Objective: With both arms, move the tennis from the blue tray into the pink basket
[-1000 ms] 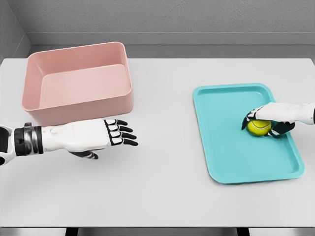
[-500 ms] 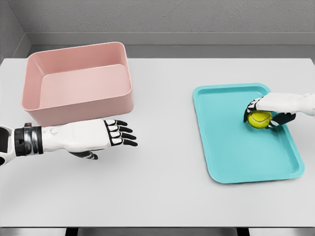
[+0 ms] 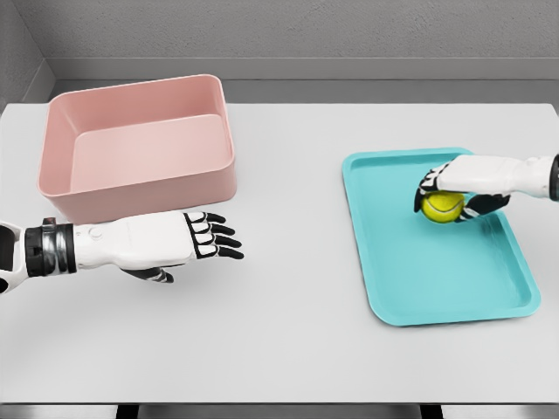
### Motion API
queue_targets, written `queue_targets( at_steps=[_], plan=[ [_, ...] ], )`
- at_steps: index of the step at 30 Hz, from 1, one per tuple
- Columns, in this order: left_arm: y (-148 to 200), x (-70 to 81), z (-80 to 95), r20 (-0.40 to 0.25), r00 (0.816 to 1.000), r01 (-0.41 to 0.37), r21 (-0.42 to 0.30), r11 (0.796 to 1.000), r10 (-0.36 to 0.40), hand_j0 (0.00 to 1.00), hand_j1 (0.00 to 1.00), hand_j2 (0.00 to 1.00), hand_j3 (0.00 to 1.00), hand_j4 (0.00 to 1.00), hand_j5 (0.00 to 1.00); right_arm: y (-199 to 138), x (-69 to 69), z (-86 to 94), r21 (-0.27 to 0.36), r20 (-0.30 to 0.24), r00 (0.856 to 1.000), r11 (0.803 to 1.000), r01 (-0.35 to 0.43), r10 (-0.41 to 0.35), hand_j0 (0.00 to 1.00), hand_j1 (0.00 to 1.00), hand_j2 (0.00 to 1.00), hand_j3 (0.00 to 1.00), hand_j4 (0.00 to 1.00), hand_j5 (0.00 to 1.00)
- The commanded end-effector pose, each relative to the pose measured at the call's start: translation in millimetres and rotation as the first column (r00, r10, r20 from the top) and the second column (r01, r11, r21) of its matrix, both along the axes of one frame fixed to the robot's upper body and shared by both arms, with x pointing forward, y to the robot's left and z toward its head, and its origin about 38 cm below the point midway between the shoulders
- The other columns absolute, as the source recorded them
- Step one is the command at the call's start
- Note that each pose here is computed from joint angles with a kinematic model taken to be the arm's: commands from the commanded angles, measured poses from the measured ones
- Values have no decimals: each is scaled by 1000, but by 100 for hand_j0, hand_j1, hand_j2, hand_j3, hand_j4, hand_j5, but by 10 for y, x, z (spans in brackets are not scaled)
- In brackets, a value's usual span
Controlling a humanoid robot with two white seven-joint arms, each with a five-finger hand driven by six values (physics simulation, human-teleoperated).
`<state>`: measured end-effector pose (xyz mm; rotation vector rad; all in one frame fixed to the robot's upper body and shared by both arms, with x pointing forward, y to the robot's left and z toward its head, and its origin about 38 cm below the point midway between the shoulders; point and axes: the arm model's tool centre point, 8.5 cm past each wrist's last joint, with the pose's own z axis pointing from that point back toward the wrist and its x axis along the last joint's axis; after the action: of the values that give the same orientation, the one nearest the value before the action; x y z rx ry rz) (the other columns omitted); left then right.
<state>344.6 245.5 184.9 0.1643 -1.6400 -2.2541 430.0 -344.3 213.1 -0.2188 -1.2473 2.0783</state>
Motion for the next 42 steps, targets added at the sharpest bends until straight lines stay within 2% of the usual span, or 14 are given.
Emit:
queue_targets(
  at_steps=[1, 8, 13, 18, 25, 28, 33, 37, 40, 42],
  plan=[
    [5, 2, 7, -3, 1000, -3, -4, 1000, 3, 100, 100, 100, 100, 100, 100, 99, -34, 47, 17, 7, 1000, 999, -29, 29, 59, 59, 59, 59, 59, 59],
    [70, 0, 14, -1, 1000, -13, 12, 1000, 13, 100, 100, 100, 100, 100, 100, 385, -96, 179, 38, 43, 992, 992, -117, 116, 59, 59, 59, 59, 59, 59],
    [161, -4, 27, 0, 1000, -26, 36, 999, 26, 100, 100, 100, 100, 100, 100, 657, -126, 219, 66, 61, 981, 980, -187, 183, 59, 59, 59, 59, 59, 59],
    [155, -4, 27, 1, 1000, -26, 33, 999, 26, 100, 100, 100, 100, 100, 100, 905, -153, 243, 93, 77, 968, 965, -246, 240, 59, 59, 59, 59, 59, 59],
    [143, 1, 33, 3, 1000, -24, 28, 999, 24, 100, 100, 100, 100, 100, 100, 1381, -171, 268, 141, 97, 937, 928, -346, 335, 59, 59, 59, 59, 59, 59],
    [145, 0, 33, 3, 1000, -25, 27, 999, 25, 100, 100, 100, 100, 100, 100, 1609, -197, 213, 161, 88, 922, 908, -388, 378, 60, 60, 60, 60, 60, 60],
    [144, 3, 38, 4, 1000, -25, 27, 999, 25, 100, 100, 100, 100, 100, 100, 1754, -223, 159, 176, 78, 911, 894, -412, 405, 58, 58, 58, 58, 58, 58],
    [154, 0, 34, 4, 1000, -26, 32, 999, 25, 100, 100, 100, 100, 100, 100, 1943, -260, 17, 191, 48, 898, 878, -438, 437, 57, 57, 57, 57, 57, 57],
    [203, -6, 36, 3, 999, -33, 45, 998, 33, 100, 100, 100, 100, 100, 100, 2089, -247, -149, 198, 11, 893, 874, -443, 450, 57, 57, 57, 57, 57, 57],
    [208, -6, 36, 4, 999, -33, 47, 998, 33, 100, 100, 100, 100, 100, 100, 2149, -200, -265, 199, -16, 896, 880, -431, 443, 57, 57, 57, 57, 57, 57]
  ],
)
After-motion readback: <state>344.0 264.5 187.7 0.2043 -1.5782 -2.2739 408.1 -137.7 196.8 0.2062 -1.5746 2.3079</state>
